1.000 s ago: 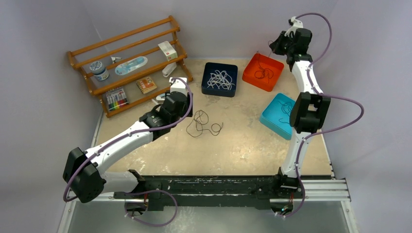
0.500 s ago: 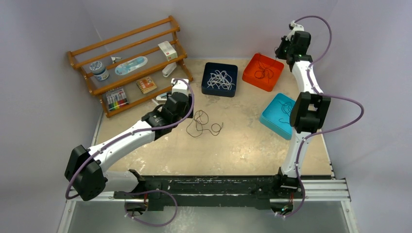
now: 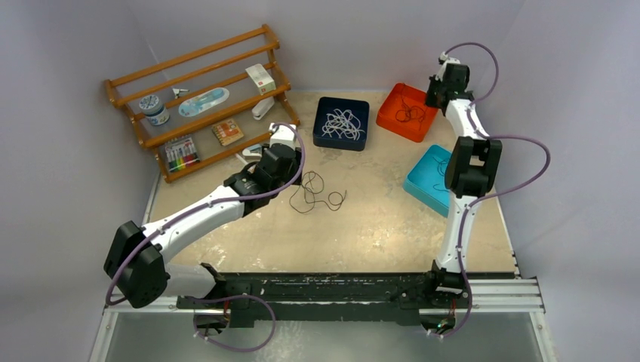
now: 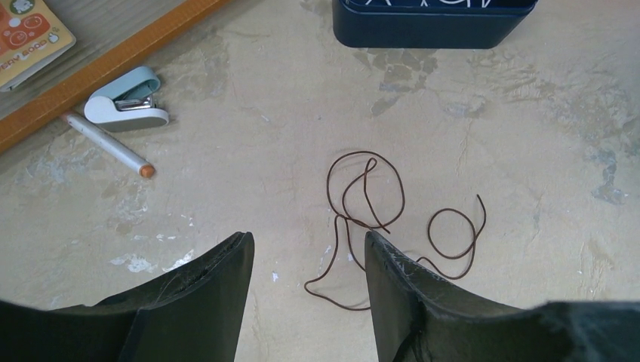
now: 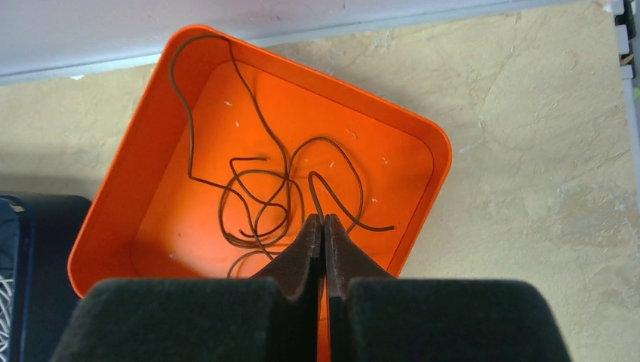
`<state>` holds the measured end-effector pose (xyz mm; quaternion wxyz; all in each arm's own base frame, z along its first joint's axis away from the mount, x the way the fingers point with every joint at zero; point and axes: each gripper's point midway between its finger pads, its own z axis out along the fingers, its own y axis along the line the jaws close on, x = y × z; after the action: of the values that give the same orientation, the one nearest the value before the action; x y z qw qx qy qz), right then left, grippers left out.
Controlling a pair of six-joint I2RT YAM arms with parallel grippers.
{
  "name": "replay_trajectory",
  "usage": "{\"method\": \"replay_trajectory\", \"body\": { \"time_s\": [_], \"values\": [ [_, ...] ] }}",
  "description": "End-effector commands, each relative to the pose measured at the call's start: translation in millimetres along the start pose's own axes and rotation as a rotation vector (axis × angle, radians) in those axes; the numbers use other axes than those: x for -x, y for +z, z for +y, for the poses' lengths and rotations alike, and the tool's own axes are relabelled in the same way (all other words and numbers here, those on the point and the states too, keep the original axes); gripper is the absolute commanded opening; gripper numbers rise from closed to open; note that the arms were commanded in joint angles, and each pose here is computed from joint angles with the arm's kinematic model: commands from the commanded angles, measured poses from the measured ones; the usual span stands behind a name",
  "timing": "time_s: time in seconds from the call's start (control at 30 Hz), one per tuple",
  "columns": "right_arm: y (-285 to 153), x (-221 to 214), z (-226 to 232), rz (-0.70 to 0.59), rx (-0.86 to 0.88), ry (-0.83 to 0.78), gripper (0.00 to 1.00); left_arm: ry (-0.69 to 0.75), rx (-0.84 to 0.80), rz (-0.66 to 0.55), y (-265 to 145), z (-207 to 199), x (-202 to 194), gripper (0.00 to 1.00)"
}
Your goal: Untangle the cables
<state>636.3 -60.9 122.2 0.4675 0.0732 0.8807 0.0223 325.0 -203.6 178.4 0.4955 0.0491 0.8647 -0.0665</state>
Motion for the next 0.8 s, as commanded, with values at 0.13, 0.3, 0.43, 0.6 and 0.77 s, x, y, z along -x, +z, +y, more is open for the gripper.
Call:
{"method": "replay_trajectory", "body": {
  "time_s": [0.13, 0.3, 0.43, 0.6, 0.77],
  "values": [
    [-6.5, 29.0, 13.0, -0.063, 0.069, -0.054, 0.00, -0.042, -0.025, -0.033, 2.4, -8.9, 13.5, 0.55],
    [2.4, 20.0, 17.6, -0.030, 0.095, -0.061, 0.02, -0.043, -0.025, -0.030, 2.7, -8.7, 11.7, 0.55],
    [9.0, 12.8, 20.6, -0.008, 0.111, -0.062, 0.03, -0.042, -0.023, -0.029, 2.8, -8.1, 10.4, 0.55],
    [17.7, -0.1, 24.5, 0.023, 0.131, -0.065, 0.05, -0.040, -0.019, -0.025, 3.7, -7.0, 8.2, 0.54],
    [13.1, 4.4, 27.0, -0.006, 0.136, -0.069, 0.15, -0.040, -0.011, -0.028, 3.5, -4.9, 6.9, 0.54]
  ]
}}
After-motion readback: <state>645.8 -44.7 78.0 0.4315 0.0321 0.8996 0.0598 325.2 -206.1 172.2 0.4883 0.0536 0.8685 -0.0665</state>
